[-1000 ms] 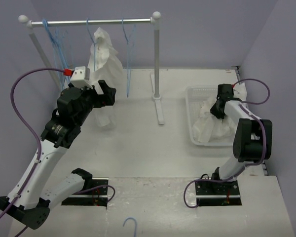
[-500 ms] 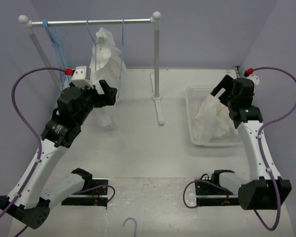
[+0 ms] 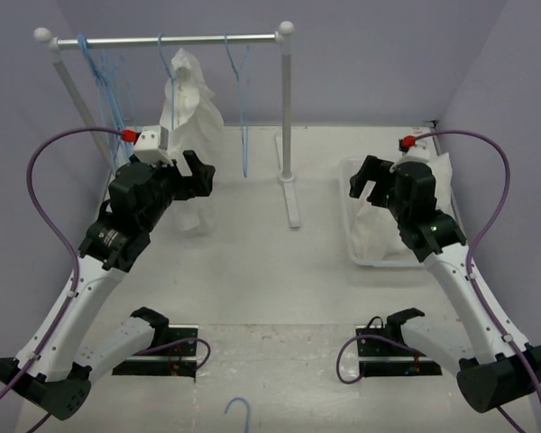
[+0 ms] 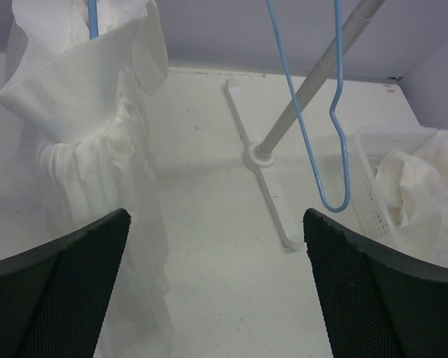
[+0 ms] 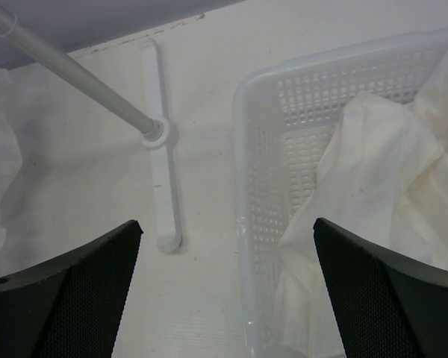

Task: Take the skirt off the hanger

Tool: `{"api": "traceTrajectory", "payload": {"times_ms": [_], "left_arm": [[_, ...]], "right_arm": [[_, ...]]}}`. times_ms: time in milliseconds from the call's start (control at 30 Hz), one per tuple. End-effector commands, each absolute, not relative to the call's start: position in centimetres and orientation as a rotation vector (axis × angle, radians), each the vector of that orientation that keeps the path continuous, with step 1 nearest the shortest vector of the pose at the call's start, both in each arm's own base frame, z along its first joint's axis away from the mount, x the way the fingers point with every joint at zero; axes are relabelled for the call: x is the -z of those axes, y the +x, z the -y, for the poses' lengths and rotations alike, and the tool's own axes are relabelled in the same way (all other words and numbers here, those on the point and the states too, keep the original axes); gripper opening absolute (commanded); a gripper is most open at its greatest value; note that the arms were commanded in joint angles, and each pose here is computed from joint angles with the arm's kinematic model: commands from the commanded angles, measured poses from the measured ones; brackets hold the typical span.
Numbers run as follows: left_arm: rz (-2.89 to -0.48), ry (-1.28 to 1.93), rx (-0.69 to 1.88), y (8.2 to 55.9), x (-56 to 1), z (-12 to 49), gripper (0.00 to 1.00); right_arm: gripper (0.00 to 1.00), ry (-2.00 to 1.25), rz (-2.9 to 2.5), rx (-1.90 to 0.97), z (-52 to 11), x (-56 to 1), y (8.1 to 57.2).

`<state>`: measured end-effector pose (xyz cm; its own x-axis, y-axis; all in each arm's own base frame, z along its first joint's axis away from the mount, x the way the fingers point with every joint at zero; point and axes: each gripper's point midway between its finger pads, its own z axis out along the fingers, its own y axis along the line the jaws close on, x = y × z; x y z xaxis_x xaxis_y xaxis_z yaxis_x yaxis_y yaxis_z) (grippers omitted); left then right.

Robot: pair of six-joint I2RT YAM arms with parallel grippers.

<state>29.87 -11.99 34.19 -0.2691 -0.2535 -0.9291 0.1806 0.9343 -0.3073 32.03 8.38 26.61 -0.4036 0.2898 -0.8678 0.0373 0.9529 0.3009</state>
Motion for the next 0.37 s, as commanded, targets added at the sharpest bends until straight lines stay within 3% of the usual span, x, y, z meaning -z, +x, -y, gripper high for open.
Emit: {"api": "traceTrajectory", "payload": {"times_ms": [0, 333], "left_arm": [[-1.762, -0.065, 0.408, 29.8, -34.7, 11.6, 1.00], [-1.763, -0.090, 0.419, 29.5, -34.4, 11.5, 1.00]], "right_arm": [[0.99, 0.251, -1.899, -0.291, -8.2, -28.3, 32.4], [0.99, 0.308, -1.879, -0.248, -7.2, -28.2, 32.4]]}}
